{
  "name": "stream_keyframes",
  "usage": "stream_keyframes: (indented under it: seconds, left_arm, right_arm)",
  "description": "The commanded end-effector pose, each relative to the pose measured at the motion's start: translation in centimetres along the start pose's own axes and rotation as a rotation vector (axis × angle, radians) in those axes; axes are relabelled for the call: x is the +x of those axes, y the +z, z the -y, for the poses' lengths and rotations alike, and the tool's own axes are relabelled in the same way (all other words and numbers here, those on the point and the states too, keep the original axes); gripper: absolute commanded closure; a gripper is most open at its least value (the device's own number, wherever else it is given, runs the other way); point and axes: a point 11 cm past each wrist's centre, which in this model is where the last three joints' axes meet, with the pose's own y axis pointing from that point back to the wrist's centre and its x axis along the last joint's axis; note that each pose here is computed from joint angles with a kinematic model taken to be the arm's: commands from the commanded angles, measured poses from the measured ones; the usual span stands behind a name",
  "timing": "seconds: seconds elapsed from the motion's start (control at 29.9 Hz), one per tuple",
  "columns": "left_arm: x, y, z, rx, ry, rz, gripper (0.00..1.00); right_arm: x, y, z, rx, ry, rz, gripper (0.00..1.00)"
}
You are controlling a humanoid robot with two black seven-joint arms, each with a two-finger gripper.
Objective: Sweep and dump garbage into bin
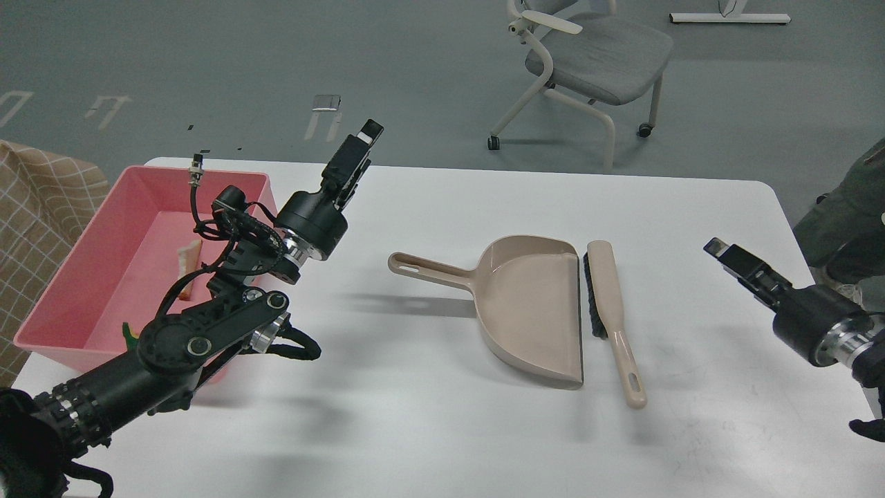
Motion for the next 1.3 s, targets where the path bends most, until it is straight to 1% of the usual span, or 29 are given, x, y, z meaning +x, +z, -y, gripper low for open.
stream_keyframes:
  seconds: [0.0, 0.07, 0.13, 0.27, 0.33, 0.43, 0.53, 0.6, 0.7, 0.87, 0.94, 1.0, 1.07, 1.17, 1.27]
  left_arm:
    - [0.3, 1.4, 0.8, -0.036, -0.008, -0.01, 0.02]
    - [0.4, 2.6, 1.8, -0.058, -0.016, -0.068, 0.02]
    - [0.4, 3.7, 2.6, -0.078, -0.034, -0.123, 0.02]
    - [1.2, 5.9, 4.4, -0.122, -0.032, -0.17, 0.02]
    - [1.3, 7.0, 5.1, -0.146, -0.032, -0.173, 0.02]
    - [1.3, 8.5, 6.0, -0.183, -0.04, -0.171, 0.02]
    - [1.0, 9.1, 6.4, -0.194, -0.039, -0.192, 0.02]
    - [1.1, 9.3, 6.5, -0.198, -0.033, -0.212, 0.02]
    - [1.3, 10.8, 7.5, -0.227, -0.027, -0.324, 0.02]
    - [1.2, 11.7, 7.5, -0.258, -0.128, -0.504, 0.02]
    - [2.0, 11.8, 7.6, -0.274, -0.135, -0.547, 0.02]
    - [2.9, 12.5, 7.6, -0.312, -0.151, -0.598, 0.02]
    - [3.2, 12.8, 7.6, -0.331, -0.161, -0.623, 0.02]
    - [4.1, 12.7, 7.2, -0.352, -0.143, -0.696, 0.02]
    - [4.8, 12.8, 7.0, -0.373, -0.143, -0.746, 0.02]
  right_arm:
    - [3.5, -0.9, -0.5, 0.041, 0.088, 0.029, 0.08]
    - [6.3, -2.8, -0.6, 0.121, 0.16, 0.077, 0.08]
    - [8.1, -4.5, -0.4, 0.191, 0.198, 0.109, 0.08]
    - [10.3, -7.3, -0.2, 0.299, 0.243, 0.152, 0.07]
    - [10.8, -8.3, 0.0, 0.335, 0.251, 0.168, 0.06]
    - [11.0, -9.6, 0.5, 0.389, 0.257, 0.204, 0.03]
    - [10.7, -11.4, 1.4, 0.454, 0.26, 0.245, 0.01]
    - [10.4, -11.8, 1.8, 0.474, 0.258, 0.267, 0.01]
    - [9.6, -13.1, 2.6, 0.524, 0.254, 0.319, 0.01]
    - [8.8, -14.1, 3.1, 0.588, 0.237, 0.409, 0.01]
    - [8.7, -14.5, 3.0, 0.645, 0.224, 0.493, 0.01]
    - [8.6, -14.2, 3.2, 0.708, 0.195, 0.644, 0.01]
    - [8.5, -14.0, 3.5, 0.723, 0.184, 0.693, 0.01]
    - [8.1, -15.5, 4.1, 0.77, 0.174, 0.731, 0.0]
    - [8.0, -15.8, 4.1, 0.782, 0.173, 0.738, 0.0]
